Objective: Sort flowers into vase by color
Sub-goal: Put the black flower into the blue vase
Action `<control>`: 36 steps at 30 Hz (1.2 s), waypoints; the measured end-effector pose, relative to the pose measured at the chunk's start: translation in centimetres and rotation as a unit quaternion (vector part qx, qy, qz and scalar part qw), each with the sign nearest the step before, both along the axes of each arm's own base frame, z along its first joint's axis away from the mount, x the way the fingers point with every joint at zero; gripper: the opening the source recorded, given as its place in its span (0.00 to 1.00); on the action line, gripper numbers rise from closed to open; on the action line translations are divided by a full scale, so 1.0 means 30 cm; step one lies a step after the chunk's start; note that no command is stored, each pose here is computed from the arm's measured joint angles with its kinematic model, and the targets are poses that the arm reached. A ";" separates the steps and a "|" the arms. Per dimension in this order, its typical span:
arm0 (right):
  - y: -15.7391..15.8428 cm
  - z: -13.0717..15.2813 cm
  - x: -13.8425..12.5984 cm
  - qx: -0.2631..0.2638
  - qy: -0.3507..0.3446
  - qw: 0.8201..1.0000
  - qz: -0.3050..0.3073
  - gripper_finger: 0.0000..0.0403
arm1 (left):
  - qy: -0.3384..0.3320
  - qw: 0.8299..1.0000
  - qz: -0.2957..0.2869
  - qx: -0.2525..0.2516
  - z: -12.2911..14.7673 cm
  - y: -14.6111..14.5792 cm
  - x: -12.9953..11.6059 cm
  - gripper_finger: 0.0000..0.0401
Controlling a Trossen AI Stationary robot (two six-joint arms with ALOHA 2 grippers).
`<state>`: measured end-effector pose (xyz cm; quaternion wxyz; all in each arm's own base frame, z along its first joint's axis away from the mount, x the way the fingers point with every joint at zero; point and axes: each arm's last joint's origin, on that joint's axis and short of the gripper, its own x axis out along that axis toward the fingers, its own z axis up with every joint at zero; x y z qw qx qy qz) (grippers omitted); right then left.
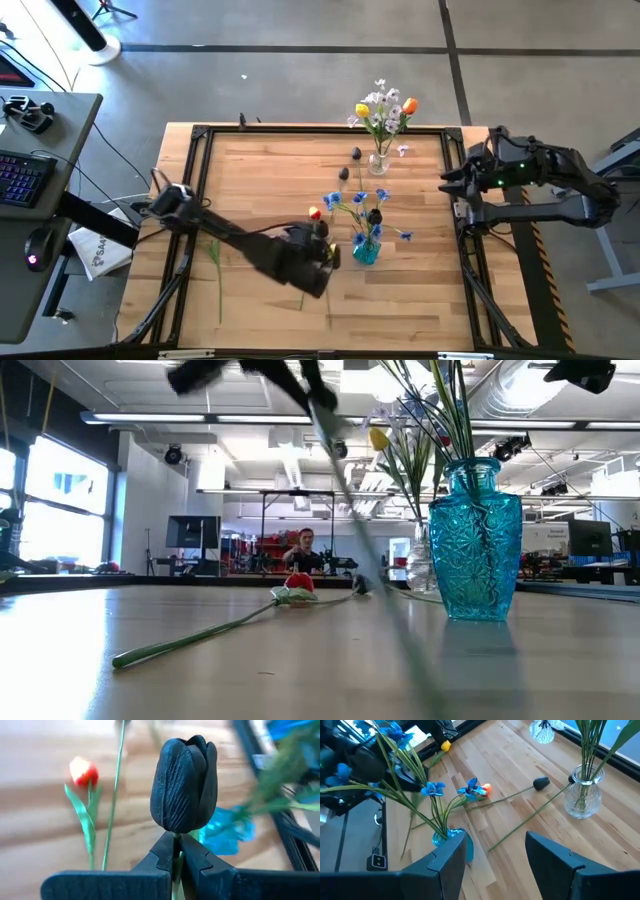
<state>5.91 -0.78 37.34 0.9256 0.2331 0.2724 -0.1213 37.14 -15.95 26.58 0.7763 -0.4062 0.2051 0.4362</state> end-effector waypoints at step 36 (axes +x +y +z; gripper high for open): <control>-0.022 0.121 0.039 0.035 -0.217 0.968 -0.119 0.49 | -0.187 0.658 -0.477 0.551 0.458 -0.145 0.019 0.00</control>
